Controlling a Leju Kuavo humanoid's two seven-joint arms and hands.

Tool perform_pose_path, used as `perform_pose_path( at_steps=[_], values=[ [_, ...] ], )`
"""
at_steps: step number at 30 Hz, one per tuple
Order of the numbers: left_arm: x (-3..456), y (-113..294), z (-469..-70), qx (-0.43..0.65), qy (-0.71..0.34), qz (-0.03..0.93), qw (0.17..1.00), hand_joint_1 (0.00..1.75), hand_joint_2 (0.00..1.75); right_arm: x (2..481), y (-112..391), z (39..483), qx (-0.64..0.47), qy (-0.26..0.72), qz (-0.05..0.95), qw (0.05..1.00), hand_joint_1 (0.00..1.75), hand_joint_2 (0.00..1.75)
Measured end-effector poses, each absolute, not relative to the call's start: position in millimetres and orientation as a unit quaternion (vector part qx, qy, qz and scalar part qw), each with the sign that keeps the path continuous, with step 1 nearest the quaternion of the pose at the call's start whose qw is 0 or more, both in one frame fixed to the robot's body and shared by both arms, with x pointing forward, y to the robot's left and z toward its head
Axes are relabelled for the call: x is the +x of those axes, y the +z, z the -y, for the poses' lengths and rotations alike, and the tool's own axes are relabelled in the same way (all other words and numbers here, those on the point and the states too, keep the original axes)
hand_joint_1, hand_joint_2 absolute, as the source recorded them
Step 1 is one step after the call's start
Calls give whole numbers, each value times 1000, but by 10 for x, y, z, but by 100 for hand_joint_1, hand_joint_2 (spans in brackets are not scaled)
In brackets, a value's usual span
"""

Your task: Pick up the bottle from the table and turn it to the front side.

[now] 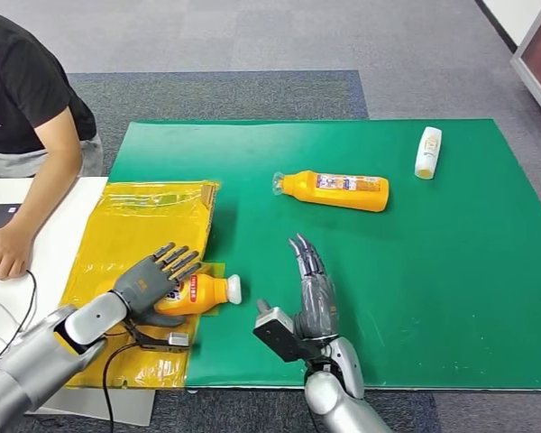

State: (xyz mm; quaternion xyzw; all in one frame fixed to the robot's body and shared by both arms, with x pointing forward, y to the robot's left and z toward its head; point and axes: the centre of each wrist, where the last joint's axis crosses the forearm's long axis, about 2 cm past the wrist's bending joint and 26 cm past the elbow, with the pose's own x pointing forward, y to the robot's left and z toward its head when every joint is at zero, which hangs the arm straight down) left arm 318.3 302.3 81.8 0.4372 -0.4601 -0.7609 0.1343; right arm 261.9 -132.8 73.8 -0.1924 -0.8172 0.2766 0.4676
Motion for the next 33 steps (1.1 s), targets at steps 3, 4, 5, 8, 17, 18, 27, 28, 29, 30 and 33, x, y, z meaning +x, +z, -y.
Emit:
perform_pose_path(
  at_steps=[3, 4, 5, 8, 17, 18, 27, 28, 29, 30, 33],
  values=[
    [3154, 809, -3189, 455, -760, 450, 113, 0, 0, 2599, 736, 1329, -188, 270, 818, 472, 0, 175],
    [3146, 808, -3240, 458, -761, 447, 106, 0, 0, 2596, 734, 1330, -187, 268, 819, 473, 0, 175],
    [3140, 809, -3289, 460, -762, 444, 99, 0, 0, 2594, 732, 1331, -185, 266, 819, 474, 0, 175],
    [3134, 824, -3426, 463, -766, 438, 80, 0, 0, 2591, 727, 1331, -179, 264, 820, 475, 0, 175],
    [3102, 793, -3439, 481, -741, 463, 69, 0, 0, 2594, 745, 1331, -182, 257, 823, 472, 0, 175],
    [3096, 789, -3392, 480, -737, 471, 69, 0, 0, 2595, 752, 1330, -183, 257, 823, 472, 0, 175],
    [3041, 1262, -2490, 427, -576, 691, 91, 0, 0, 2557, 754, 1357, -201, 254, 822, 469, 0, 175],
    [3036, 1360, -2414, 431, -545, 715, 81, 0, 0, 2556, 750, 1364, -202, 254, 822, 468, 0, 175],
    [3028, 1465, -2353, 438, -513, 736, 66, 0, 0, 2556, 747, 1372, -203, 254, 822, 467, 0, 175],
    [3017, 1572, -2304, 446, -485, 751, 49, 0, 0, 2556, 745, 1379, -204, 255, 822, 466, 0, 175],
    [2966, 1895, -2222, 470, -425, 774, 3, 0, 0, 2557, 741, 1386, -204, 256, 823, 465, 0, 175]
  ],
)
